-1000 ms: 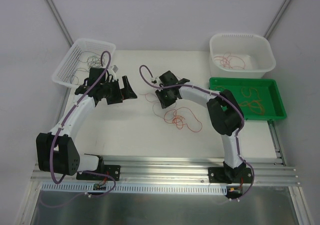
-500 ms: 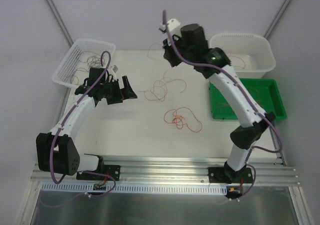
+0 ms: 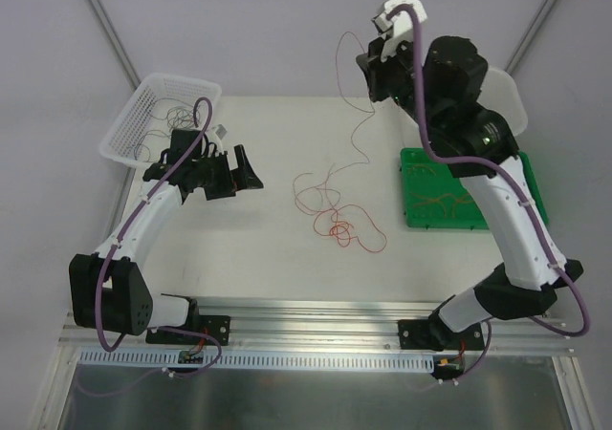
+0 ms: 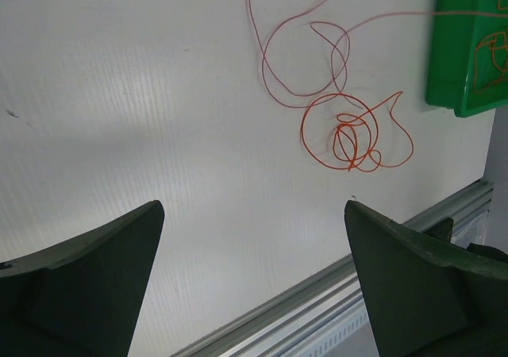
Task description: Untangle the cables
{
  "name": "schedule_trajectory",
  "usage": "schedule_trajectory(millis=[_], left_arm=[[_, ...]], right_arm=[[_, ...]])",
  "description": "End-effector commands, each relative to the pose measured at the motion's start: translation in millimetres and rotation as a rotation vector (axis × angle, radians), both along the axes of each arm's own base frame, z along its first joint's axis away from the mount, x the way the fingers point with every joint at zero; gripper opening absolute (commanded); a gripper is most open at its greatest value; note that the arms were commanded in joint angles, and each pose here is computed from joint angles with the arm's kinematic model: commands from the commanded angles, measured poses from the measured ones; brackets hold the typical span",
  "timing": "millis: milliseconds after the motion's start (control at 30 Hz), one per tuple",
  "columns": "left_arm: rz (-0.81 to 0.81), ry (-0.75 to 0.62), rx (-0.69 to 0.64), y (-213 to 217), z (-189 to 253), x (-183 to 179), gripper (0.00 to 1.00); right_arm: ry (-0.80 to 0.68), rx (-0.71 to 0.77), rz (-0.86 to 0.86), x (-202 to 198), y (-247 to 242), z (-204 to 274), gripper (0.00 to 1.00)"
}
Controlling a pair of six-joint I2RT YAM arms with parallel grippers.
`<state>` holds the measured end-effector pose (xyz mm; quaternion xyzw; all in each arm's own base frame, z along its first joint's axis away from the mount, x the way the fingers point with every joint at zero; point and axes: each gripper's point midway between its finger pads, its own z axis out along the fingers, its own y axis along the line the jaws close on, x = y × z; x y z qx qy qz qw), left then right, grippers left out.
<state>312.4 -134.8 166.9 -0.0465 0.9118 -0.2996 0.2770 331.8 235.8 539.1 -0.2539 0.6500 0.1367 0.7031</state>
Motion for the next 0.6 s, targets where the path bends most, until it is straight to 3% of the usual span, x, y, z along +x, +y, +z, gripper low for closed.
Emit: schedule_trajectory(millis=[0,233,367,467,567], left_arm=[[-0.016,-0.033,-0.021,-2.6,8.6,0.5,0.99],[-0.111,-0.065,-0.036,-18.9,14.9,-3.6,0.99],[-0.289,-0.17,-0.059,-59.9,26.7,-15.1,0.99],[-0.386,-0.292,0.024,-91.1,34.2,-19.3,0.99],[-0.38,-0.407,0.052,-113.4,45.2,-4.9,0.99]], right_arm=[[-0.065,-0.004,-0.092,21.4,-9.7,11.7,0.01],[-0.189,0.165,0.056,-10.7,-2.3,68.8,0.01],[-0.153,0.196,0.103,-13.7,6.9,62.7,0.01],[-0.126,0.222,0.189,-26.2,17.5,57.4,0.01],[-0.087,0.24,0.221,-33.0,20.4,50.1,0.01]])
